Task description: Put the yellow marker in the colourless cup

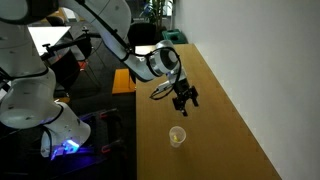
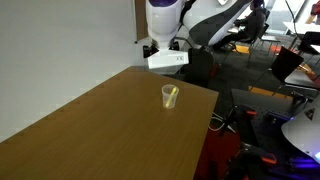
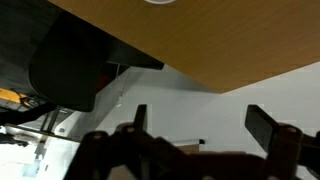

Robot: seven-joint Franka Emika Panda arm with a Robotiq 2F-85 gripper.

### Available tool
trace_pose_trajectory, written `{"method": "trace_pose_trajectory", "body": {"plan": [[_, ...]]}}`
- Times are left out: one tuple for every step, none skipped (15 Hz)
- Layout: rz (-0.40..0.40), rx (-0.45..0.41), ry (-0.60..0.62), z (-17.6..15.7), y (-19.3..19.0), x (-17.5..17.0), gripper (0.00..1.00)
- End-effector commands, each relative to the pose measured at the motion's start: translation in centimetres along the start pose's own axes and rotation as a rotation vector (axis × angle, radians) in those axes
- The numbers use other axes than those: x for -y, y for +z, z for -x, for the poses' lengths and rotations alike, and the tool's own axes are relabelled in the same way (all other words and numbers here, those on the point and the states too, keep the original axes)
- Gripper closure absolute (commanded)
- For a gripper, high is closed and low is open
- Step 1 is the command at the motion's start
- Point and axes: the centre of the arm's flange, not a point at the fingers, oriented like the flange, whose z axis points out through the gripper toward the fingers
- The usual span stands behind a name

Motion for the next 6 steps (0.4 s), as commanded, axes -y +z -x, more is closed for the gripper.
{"method": "trace_pose_trajectory", "body": {"plan": [[-0.137, 0.064, -0.137, -1.0, -1.9, -1.9, 0.0], [-0.08, 0.032, -0.072, -0.4, -0.8, -0.3, 0.0], [-0.089, 0.036, -0.079, -0.5, -0.9, -0.5, 0.0], [-0.087, 0.036, -0.078, -0.5, -0.8, -0.5, 0.0], [-0.086, 0.038, -0.079, -0.4, -0.7, -0.5, 0.0], [-0.085, 0.039, -0.081, -0.3, -0.6, -0.4, 0.0]]}}
